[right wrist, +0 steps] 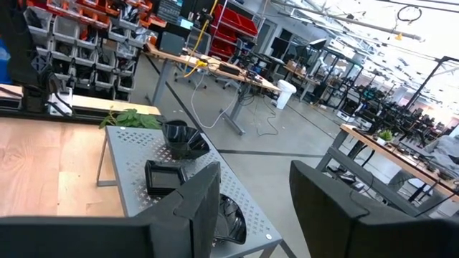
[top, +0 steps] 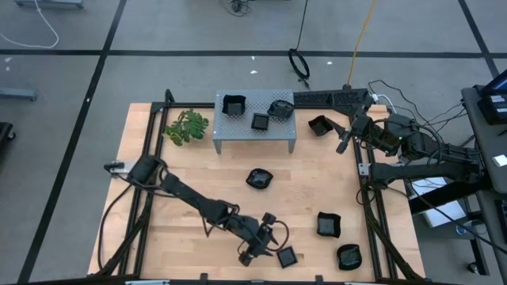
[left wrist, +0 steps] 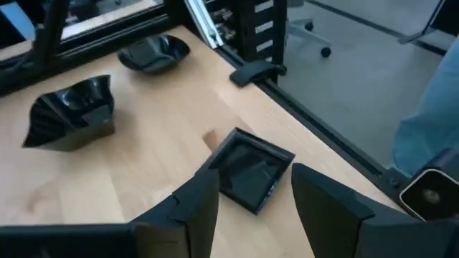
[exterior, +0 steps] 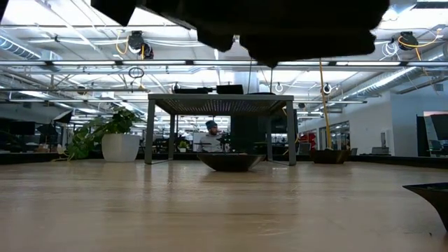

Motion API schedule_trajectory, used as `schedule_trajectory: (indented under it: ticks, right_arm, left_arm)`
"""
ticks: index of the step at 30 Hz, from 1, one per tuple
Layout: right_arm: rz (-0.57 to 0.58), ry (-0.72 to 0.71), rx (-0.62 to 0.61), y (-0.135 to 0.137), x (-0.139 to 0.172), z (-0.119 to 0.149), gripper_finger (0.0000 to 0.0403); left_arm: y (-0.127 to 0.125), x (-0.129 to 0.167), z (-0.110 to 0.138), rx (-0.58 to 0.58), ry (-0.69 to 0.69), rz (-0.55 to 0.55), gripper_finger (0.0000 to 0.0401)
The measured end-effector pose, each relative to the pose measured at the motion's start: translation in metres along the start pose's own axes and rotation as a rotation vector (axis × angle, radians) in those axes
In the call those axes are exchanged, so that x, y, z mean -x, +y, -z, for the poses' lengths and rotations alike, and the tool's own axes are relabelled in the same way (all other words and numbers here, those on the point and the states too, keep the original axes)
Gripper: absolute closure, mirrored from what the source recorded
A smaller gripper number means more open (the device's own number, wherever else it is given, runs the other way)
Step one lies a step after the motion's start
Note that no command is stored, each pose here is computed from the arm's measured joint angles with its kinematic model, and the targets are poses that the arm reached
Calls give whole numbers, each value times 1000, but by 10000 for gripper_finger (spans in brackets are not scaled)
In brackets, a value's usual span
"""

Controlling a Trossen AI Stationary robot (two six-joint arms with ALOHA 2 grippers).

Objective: Pick & Place Mini shaped plates
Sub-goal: Stack the black leaf-shaped plate on top of the black leaf-shaped plate on the shelf

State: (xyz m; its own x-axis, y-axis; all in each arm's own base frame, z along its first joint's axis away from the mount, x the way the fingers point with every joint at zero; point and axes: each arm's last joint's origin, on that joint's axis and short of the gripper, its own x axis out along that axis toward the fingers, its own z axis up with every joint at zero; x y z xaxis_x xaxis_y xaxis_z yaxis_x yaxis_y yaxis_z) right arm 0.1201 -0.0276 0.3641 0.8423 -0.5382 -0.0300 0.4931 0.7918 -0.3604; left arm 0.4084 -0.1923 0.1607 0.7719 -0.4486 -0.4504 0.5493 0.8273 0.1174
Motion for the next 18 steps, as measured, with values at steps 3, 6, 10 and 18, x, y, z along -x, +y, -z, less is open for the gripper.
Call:
schedule_trajectory:
  ticks: [3,6,10,18]
  right_arm:
    - [0,0,0,0,0,0,248]
    - [0,0,0,0,0,0,248]
    - [0,0,0,0,0,0,248]
    - [0,0,0,0,0,0,248]
  left_arm:
    - [-1,-1,2,7,9,3,219]
    - [-4,7,-8,11,0,6,219]
    - [-17,35,-32,-89,47,21,219]
    - [-48,99,-64,-118,207,-138,219]
